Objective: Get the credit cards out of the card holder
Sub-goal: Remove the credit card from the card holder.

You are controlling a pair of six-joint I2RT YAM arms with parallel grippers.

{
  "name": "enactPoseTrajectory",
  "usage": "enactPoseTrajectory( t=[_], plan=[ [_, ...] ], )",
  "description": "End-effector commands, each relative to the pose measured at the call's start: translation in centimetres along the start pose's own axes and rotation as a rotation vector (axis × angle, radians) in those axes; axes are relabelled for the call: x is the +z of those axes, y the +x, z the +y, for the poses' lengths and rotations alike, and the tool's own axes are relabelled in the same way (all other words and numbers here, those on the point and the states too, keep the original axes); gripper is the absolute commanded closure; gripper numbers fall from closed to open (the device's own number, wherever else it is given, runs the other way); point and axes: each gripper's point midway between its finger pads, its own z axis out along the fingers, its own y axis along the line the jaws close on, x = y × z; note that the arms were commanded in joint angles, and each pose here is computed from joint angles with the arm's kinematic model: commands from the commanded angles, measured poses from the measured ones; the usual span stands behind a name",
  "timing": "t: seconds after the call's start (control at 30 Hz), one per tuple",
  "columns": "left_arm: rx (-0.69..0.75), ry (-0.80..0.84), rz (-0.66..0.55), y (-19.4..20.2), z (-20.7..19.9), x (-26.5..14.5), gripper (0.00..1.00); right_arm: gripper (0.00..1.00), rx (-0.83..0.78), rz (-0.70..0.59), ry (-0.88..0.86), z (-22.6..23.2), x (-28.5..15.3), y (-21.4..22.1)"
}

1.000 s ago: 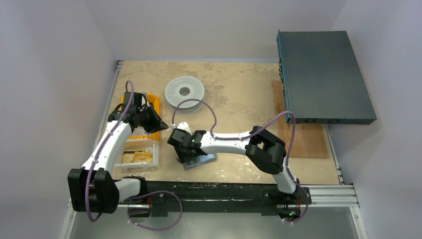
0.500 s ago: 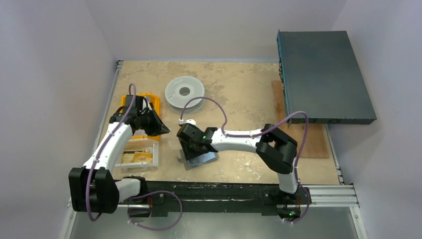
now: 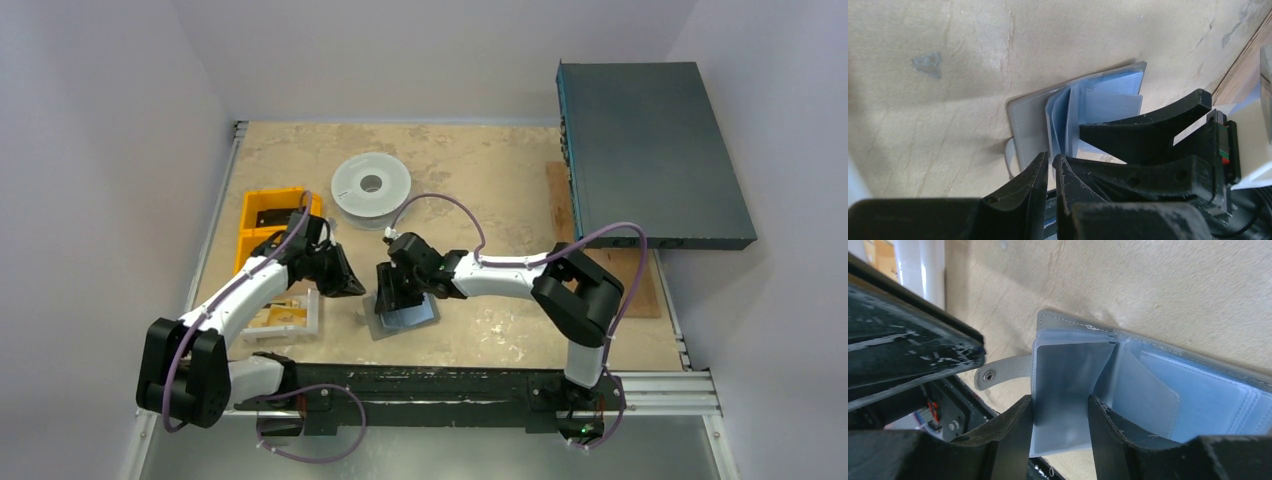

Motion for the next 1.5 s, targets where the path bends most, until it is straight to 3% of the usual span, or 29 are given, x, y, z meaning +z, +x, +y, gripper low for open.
enactPoseTrajectory(
  t=[0.0, 0.6, 1.0, 1.47],
  plan=[
    [-0.027, 0.055, -0.003, 0.1, -1.4, 1.1, 0.90, 0.58, 0.038, -0.014, -0.149, 2.4, -1.3, -0.6],
    [-0.108, 0.086, 0.063, 1.8, -1.4, 3.8, 0.94, 0.57, 0.160, -0.001, -0.302, 1.3, -2.2, -0.1],
    [-0.113, -0.002, 0.074, 1.9, 0.1, 5.4, 0.94, 0.54, 0.174, -0.018, -0.321, 0.8, -3.0, -0.7],
    [-0.015, -0.035, -0.046, 0.4, -0.9, 0.8, 0.93, 0.60, 0.212, -0.006, -0.359, 0.2, -3.0, -0.4]
  ],
)
